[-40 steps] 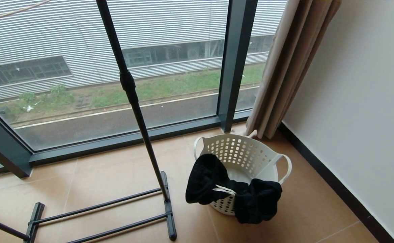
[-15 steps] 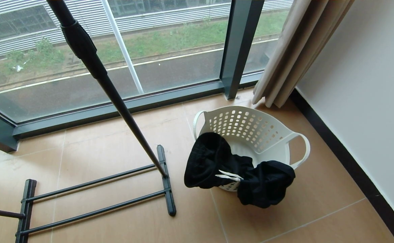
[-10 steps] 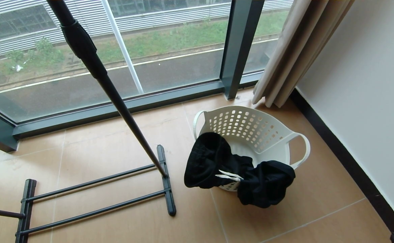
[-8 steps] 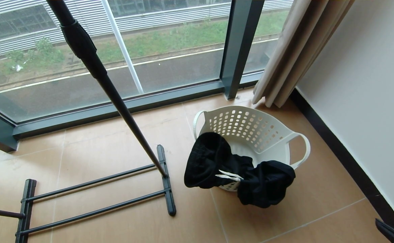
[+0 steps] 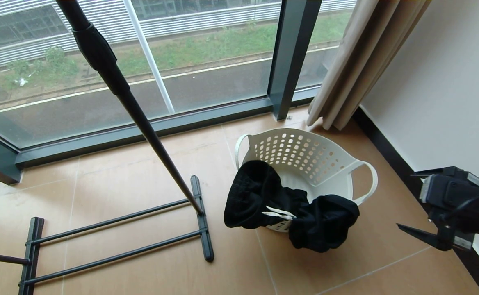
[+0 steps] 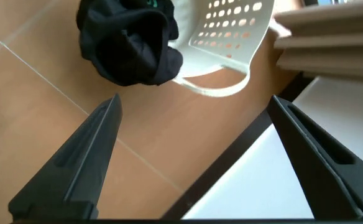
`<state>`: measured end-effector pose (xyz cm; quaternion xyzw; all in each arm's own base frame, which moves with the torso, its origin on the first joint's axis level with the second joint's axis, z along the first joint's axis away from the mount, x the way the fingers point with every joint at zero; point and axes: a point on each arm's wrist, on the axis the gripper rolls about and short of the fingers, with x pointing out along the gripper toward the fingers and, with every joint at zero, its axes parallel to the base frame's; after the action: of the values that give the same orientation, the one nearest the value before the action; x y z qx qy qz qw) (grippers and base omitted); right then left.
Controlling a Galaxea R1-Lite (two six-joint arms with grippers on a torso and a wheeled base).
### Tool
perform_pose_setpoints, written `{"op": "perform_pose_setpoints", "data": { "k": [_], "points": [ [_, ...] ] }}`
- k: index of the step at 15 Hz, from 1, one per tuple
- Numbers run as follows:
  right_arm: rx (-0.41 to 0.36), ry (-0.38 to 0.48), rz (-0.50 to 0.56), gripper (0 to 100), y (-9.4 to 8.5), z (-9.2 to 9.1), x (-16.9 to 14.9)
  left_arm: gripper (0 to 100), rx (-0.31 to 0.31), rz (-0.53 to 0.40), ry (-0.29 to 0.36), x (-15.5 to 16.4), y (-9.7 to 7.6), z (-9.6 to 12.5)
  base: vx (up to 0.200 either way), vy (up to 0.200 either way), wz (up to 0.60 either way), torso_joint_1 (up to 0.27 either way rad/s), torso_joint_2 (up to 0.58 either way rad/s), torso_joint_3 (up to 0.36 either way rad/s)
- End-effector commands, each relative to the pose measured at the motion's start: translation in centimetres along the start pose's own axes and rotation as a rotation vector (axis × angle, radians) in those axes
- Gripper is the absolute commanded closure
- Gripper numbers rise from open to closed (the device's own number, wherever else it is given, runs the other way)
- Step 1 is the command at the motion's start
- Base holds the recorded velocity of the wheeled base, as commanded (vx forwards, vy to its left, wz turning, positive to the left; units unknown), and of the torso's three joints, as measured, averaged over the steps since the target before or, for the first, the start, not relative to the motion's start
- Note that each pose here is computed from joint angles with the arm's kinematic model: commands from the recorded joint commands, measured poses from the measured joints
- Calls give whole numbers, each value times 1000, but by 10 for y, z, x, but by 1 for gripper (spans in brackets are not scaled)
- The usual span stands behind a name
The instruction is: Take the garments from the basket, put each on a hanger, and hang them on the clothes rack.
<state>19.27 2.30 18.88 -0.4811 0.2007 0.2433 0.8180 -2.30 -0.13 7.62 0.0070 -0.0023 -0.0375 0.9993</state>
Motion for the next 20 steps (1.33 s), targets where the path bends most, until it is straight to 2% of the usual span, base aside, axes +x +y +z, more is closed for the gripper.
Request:
{"op": "perform_pose_setpoints", "data": {
  "k": [1, 2, 4, 5, 7, 10, 12, 13, 14, 17, 20],
  "points": [
    [-69, 46, 69, 0, -9, 9, 41, 0, 0, 0, -1, 0, 0, 0, 0, 0, 0, 0, 0, 0],
    [-141, 92, 73, 0, -15, 17, 64, 0, 0, 0, -1, 0, 0, 0, 0, 0, 0, 0, 0, 0],
    [-166, 102, 86, 0, -15, 19, 74, 0, 0, 0, -1, 0, 0, 0, 0, 0, 0, 0, 0, 0],
    [-234, 145, 123, 0, -11, 25, 103, 0, 0, 0, -1, 0, 0, 0, 0, 0, 0, 0, 0, 0],
    [-259, 177, 152, 0, -6, 30, 128, 0, 0, 0, -1, 0, 0, 0, 0, 0, 0, 0, 0, 0],
    [-269, 219, 160, 0, -6, 33, 153, 0, 0, 0, -1, 0, 0, 0, 0, 0, 0, 0, 0, 0],
    [-269, 253, 178, 0, -3, 31, 185, 0, 0, 0, -1, 0, 0, 0, 0, 0, 0, 0, 0, 0],
    [-267, 256, 180, 0, -3, 31, 187, 0, 0, 0, -1, 0, 0, 0, 0, 0, 0, 0, 0, 0],
    [-267, 271, 169, 0, -6, 32, 203, 0, 0, 0, -1, 0, 0, 0, 0, 0, 0, 0, 0, 0],
    [-262, 274, 150, 0, -12, 34, 219, 0, 0, 0, -1, 0, 0, 0, 0, 0, 0, 0, 0, 0],
    [-251, 283, 163, 0, -8, 32, 234, 0, 0, 0, -1, 0, 0, 0, 0, 0, 0, 0, 0, 0]
  ]
}}
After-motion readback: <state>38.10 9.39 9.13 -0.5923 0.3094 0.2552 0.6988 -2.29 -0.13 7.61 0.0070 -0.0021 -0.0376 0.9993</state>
